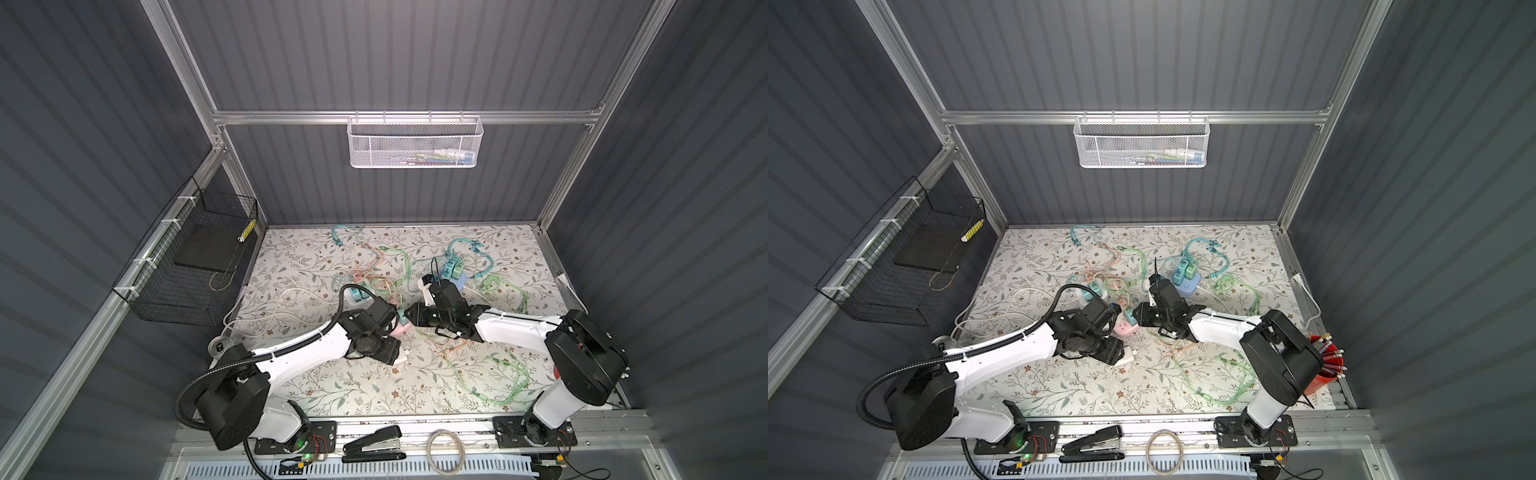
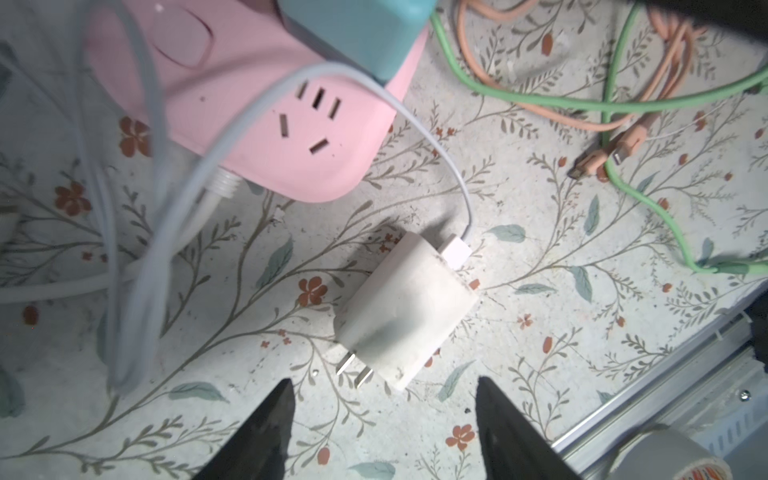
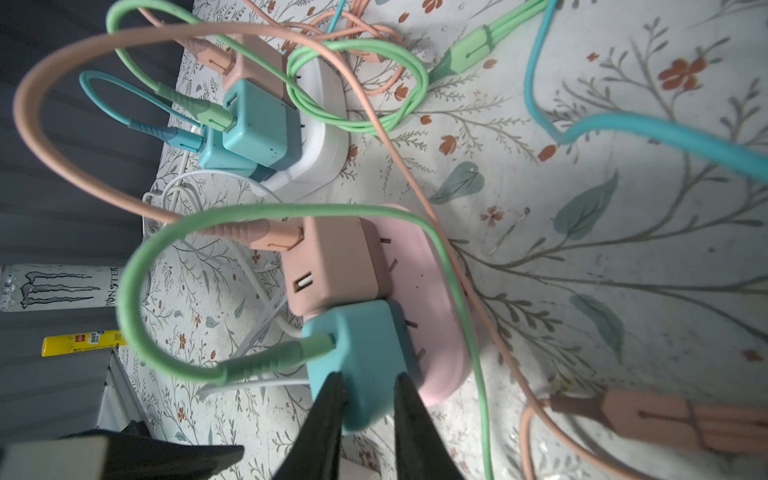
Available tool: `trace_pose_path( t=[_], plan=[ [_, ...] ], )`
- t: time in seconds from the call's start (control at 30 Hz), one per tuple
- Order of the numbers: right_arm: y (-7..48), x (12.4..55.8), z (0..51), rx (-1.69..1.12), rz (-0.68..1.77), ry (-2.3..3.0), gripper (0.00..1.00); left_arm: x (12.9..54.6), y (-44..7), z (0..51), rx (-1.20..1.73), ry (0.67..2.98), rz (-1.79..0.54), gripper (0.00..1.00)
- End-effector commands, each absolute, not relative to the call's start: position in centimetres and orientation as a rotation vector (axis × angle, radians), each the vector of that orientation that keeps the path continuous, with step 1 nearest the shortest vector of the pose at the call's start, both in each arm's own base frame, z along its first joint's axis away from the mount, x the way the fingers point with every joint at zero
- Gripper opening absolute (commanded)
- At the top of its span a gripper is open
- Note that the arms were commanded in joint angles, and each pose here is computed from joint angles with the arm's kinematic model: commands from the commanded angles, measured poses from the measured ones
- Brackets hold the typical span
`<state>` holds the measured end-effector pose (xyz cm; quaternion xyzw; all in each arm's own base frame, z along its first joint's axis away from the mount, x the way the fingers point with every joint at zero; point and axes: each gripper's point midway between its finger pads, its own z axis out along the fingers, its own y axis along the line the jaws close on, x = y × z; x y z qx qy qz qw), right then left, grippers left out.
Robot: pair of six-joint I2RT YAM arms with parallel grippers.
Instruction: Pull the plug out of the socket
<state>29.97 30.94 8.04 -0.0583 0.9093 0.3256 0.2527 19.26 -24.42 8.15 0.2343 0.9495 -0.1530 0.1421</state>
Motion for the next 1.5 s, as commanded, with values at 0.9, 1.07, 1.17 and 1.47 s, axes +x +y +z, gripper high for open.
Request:
trace_pose_path(
  t=[0.9, 1.07, 1.17, 1.47],
  plan=[
    [26.4, 25.9, 8.2, -0.294, 0.562, 2.514, 0.49, 26.2, -24.8, 12.9, 0.572, 2.588, -0.353, 0.69],
    [27.2, 25.8, 8.6, -0.329, 0.538, 2.491, 0.49, 27.0, -24.9, 11.9, 0.588, 2.614, -0.345, 0.68],
    [27.8, 25.8, 8.8, -0.349, 0.524, 2.485, 0.49, 27.5, -24.9, 11.1, 0.592, 2.63, -0.348, 0.66],
    [29.4, 26.3, 8.9, -0.393, 0.473, 2.485, 0.49, 27.8, -25.5, 8.9, 0.672, 2.671, -0.337, 0.55]
  ],
)
